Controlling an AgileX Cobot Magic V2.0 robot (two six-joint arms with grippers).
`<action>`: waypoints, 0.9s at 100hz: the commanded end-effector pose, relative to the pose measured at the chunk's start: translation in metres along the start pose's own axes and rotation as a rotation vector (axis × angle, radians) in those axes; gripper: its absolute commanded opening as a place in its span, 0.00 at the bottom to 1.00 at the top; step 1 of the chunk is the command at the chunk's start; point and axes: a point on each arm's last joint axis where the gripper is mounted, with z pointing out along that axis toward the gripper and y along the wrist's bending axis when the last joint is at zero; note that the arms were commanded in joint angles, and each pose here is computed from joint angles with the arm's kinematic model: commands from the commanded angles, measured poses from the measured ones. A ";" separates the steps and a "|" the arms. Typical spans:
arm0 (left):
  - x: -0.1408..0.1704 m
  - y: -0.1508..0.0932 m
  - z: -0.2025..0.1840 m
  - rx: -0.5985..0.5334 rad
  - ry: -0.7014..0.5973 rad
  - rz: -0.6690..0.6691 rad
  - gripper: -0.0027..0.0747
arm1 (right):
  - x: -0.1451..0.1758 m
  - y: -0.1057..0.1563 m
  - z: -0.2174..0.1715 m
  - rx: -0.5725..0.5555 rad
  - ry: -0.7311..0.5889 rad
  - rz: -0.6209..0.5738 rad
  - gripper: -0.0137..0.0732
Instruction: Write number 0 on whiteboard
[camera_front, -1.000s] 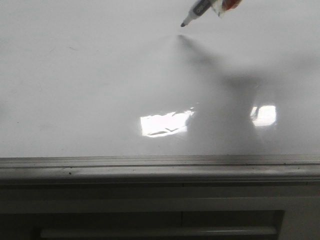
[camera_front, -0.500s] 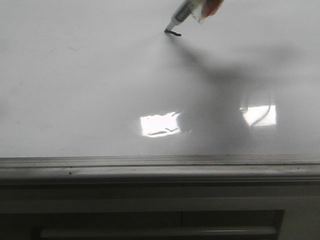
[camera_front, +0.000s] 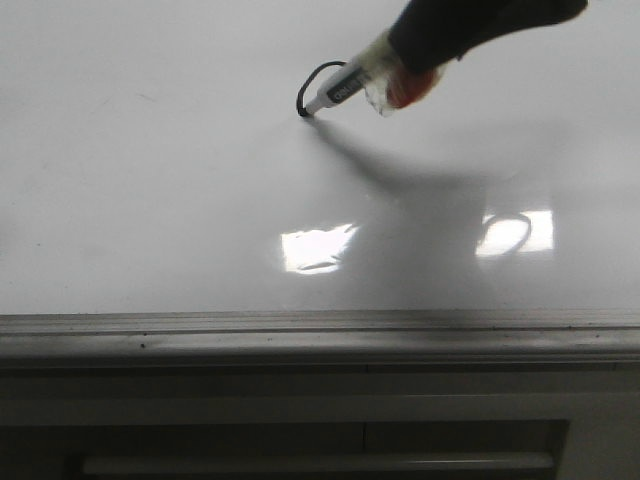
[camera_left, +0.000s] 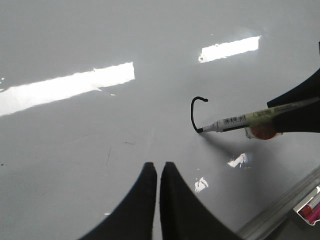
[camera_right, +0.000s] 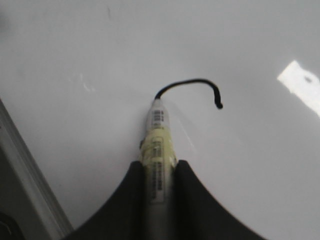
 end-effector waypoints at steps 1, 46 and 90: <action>-0.012 0.000 -0.002 -0.013 -0.065 -0.018 0.01 | -0.002 -0.005 -0.013 0.026 0.018 0.012 0.10; -0.009 -0.002 -0.002 0.006 -0.023 -0.020 0.01 | -0.001 -0.022 -0.039 0.177 0.032 0.063 0.10; -0.009 -0.002 -0.002 0.006 -0.023 -0.020 0.01 | -0.035 -0.024 -0.012 0.160 0.002 0.050 0.10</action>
